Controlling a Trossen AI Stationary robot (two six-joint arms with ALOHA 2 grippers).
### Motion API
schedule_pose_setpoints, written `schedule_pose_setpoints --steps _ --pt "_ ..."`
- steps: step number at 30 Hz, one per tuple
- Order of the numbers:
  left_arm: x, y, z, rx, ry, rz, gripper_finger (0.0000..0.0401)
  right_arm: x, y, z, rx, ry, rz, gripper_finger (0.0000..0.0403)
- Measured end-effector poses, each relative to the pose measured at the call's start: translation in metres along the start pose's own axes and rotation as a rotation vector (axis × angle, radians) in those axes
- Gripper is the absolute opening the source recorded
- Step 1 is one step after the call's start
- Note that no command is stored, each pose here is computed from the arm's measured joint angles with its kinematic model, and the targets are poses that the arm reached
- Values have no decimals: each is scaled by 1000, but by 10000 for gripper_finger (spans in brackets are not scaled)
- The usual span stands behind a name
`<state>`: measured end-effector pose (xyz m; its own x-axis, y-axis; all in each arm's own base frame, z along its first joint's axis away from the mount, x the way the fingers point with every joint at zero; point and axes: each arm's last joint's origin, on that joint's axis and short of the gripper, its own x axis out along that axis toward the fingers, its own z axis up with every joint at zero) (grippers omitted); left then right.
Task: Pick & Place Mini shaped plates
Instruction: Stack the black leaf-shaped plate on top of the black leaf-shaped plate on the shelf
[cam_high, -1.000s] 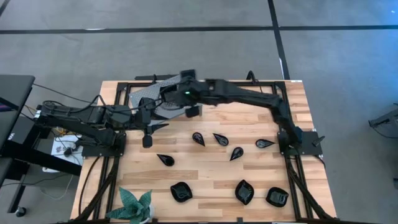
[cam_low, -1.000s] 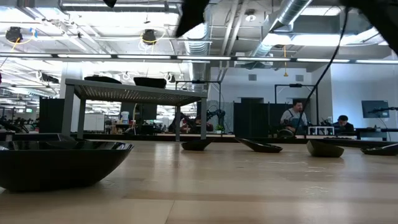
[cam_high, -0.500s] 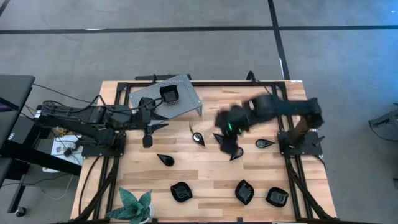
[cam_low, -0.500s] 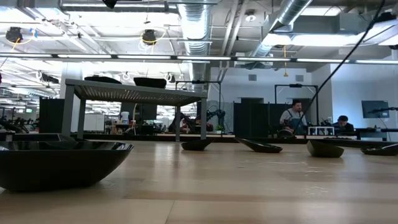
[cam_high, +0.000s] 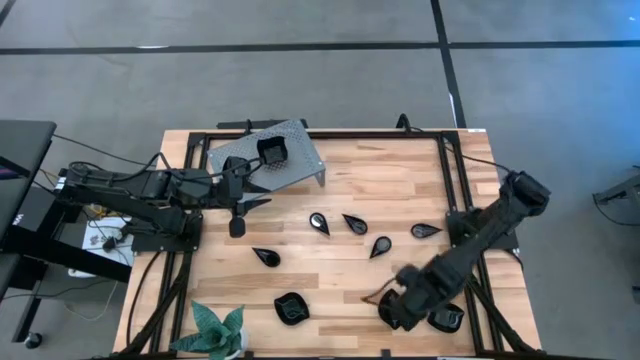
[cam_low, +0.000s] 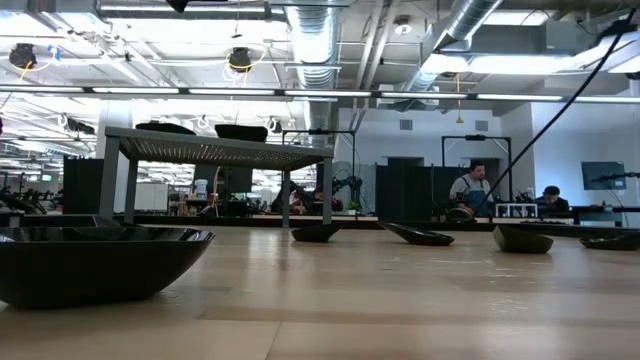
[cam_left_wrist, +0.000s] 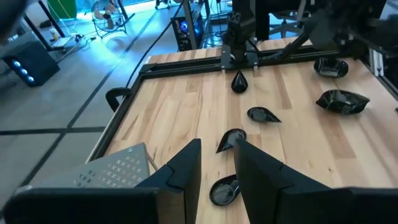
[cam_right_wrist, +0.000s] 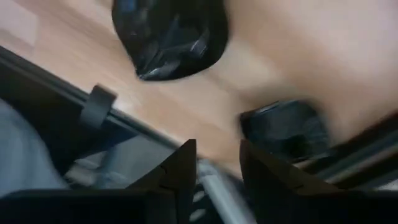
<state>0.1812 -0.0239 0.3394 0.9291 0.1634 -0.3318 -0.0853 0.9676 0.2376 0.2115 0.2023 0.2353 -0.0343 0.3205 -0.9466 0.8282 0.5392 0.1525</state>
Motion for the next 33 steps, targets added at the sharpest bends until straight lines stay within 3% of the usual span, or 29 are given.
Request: schedule_pose_setpoints --steps 4,9,19,33 --pt "0 0 0 47 0 0 97 33 3 -9 50 76 53 118" --pt "0 0 0 55 -3 0 97 50 3 -18 28 77 4 117" --pt "0 0 0 47 -3 1 97 101 -9 -34 -41 104 -251 117" --pt "0 0 1 -11 -6 1 97 99 -12 -23 -110 72 -300 117"
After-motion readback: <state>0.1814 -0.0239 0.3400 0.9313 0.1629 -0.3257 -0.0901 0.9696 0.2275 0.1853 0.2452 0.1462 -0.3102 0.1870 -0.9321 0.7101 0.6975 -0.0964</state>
